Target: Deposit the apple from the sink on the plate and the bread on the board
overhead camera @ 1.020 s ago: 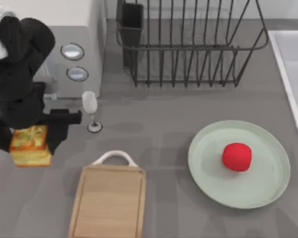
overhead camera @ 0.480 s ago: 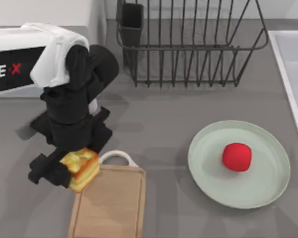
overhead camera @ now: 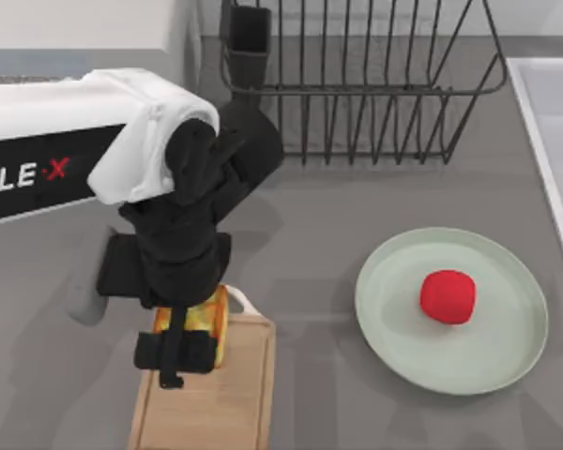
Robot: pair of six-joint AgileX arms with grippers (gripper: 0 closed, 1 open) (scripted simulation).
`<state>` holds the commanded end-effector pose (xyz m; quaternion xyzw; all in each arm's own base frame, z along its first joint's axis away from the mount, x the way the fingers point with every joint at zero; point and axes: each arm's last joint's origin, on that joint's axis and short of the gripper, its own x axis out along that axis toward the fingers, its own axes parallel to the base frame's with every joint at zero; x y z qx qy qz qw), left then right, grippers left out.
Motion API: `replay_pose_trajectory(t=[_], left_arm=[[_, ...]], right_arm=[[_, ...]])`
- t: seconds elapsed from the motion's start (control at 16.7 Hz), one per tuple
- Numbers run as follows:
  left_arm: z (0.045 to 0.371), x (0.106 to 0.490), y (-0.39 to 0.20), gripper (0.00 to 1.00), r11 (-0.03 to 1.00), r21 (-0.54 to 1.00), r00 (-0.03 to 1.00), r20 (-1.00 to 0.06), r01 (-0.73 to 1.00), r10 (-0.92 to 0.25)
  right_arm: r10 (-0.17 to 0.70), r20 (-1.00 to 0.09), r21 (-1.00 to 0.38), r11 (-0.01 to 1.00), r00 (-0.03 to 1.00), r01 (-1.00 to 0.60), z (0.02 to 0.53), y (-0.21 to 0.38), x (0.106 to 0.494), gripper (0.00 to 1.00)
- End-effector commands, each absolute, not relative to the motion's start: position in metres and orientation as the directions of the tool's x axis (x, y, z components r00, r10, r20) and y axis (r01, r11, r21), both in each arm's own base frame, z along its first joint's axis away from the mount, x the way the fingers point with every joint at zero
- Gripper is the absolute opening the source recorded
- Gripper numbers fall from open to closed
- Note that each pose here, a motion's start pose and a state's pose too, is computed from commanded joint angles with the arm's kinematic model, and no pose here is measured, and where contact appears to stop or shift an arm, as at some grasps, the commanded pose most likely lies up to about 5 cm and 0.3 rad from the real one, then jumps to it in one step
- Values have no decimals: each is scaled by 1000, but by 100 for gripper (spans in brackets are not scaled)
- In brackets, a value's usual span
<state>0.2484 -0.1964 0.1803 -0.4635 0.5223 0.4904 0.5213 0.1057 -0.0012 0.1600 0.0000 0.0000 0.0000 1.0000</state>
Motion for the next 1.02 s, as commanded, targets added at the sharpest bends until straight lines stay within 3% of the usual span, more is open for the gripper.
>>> replay_pose_trajectory(t=[0.24, 0.66, 1.02], left_arm=[[184, 243, -201, 0, 19, -1, 1, -1000, -1000, 10], [182, 245, -200, 0, 17, 2, -2, -1000, -1000, 12], [159, 245, -200, 0, 16, 0, 0, -1000, -1000, 10]], right_arm=[[0, 0, 0, 1000, 1000, 0, 160, -1, 106, 100], [0, 0, 0, 1000, 1000, 0, 160, -1, 106, 100], [0, 0, 0, 1000, 1000, 0, 160, -1, 106, 100]])
